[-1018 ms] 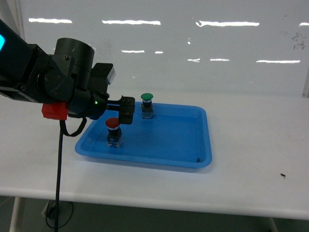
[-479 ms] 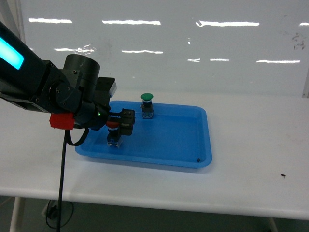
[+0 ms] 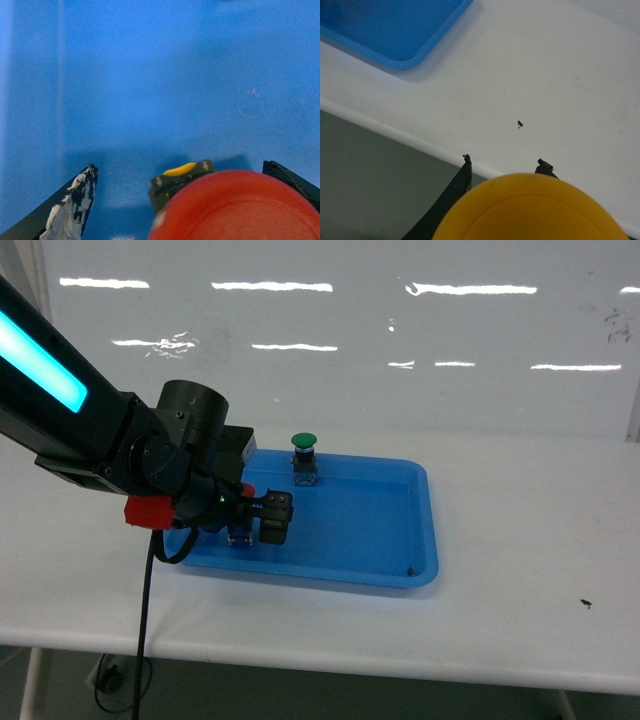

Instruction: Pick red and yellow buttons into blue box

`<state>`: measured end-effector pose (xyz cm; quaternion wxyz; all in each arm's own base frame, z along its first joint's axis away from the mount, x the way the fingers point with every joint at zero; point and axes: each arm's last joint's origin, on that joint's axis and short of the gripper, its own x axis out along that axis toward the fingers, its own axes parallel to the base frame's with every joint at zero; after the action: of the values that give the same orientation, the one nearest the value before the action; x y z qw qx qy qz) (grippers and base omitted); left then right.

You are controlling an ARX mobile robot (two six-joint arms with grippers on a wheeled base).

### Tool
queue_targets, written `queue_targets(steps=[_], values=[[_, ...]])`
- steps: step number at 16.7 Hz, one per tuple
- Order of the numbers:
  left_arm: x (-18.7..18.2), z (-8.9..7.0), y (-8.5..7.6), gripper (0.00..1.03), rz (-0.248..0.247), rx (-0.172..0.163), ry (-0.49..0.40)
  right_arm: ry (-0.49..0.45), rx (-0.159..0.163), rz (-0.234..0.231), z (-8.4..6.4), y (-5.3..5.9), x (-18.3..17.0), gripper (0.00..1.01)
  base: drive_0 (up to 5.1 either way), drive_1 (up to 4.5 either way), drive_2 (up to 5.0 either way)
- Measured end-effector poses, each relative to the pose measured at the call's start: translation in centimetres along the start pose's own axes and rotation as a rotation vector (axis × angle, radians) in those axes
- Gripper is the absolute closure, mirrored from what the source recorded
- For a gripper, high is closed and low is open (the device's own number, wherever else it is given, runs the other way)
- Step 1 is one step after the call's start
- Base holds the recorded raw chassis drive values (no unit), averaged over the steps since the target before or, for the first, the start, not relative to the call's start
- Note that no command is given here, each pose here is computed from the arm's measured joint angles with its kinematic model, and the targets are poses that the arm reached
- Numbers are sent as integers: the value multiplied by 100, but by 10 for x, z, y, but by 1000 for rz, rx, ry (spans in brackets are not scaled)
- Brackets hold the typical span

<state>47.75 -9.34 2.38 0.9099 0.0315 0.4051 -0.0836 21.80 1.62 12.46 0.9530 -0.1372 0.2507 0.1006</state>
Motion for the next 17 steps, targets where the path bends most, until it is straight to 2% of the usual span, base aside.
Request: queue_targets(steps=[1, 3, 6, 7, 14, 17], values=[[0, 0, -2, 5, 1, 2, 0, 0, 0, 0, 0, 0, 0, 68, 0, 0, 0], [0, 0, -3, 5, 42, 22, -1, 0, 0, 0, 0, 0, 0, 68, 0, 0, 0], [0, 1, 0, 5, 49, 25, -2, 0, 0, 0, 0, 0, 0, 68, 0, 0, 0], [0, 1, 0, 12, 49, 27, -2, 0, 0, 0, 0, 0, 0, 68, 0, 0, 0], [0, 1, 0, 75, 49, 28, -2, 0, 0, 0, 0, 0, 0, 68, 0, 0, 0], [0, 1, 0, 77, 49, 28, -8, 0, 0, 0, 0, 0, 0, 68, 0, 0, 0]])
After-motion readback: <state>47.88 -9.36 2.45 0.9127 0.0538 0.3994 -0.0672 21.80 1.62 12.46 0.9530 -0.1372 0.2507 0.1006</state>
